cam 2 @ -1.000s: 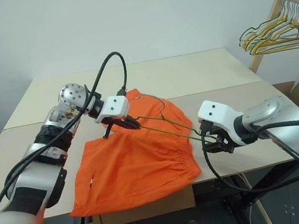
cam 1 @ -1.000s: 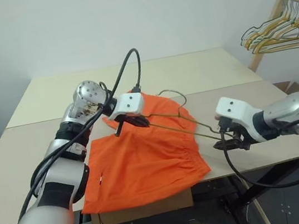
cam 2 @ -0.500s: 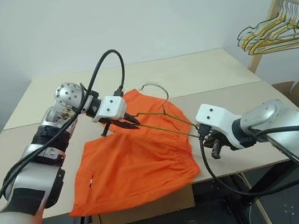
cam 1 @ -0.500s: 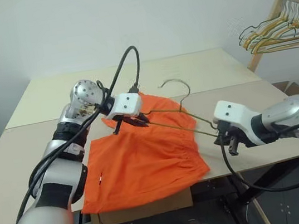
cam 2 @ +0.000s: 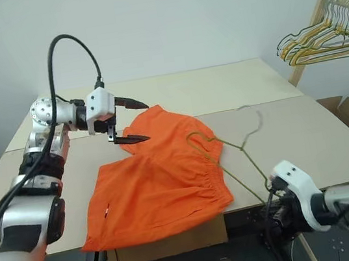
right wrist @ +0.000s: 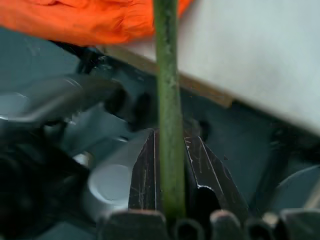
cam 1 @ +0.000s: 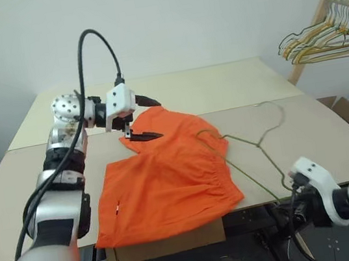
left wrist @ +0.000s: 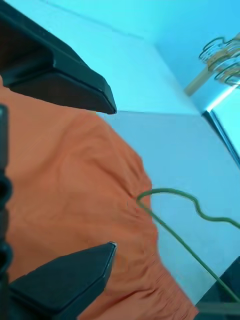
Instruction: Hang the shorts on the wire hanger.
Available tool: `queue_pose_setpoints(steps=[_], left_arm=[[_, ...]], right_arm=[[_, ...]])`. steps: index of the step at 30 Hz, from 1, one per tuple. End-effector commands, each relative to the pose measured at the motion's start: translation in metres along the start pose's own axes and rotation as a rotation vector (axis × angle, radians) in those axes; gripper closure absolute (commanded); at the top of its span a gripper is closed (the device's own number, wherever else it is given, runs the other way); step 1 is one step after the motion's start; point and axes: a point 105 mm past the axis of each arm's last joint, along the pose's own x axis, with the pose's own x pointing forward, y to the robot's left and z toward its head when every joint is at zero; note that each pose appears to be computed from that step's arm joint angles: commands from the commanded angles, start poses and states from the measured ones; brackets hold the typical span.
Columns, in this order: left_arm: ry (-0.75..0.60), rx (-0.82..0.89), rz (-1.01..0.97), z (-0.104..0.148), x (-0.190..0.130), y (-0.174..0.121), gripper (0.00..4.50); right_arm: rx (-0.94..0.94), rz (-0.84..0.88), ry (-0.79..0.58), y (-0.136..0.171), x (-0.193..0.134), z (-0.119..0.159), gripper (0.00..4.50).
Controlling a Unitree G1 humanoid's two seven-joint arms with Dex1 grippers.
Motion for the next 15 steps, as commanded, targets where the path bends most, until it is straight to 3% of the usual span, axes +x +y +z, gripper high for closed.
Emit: queue_pose_setpoints(steps=[1,6,15], left_arm=[[-0.085,0.054,-0.034,0.024,0.002,-0.012,0.05],[-0.123,-0.002,-0.055,0.032,0.005,-0.034,0.05],[-0.130,-0.073,-0.097,0.034,-0.005,-0.053,0.05]], right_arm=[[0.151,0.082,-0.047,-0.007,-0.008,-0.002,4.50],[0.331,0.166,0.044,-0.014,-0.002,-0.020,4.50],[0.441,0.214,0.115,-0.015,0.005,-0.031,4.50]])
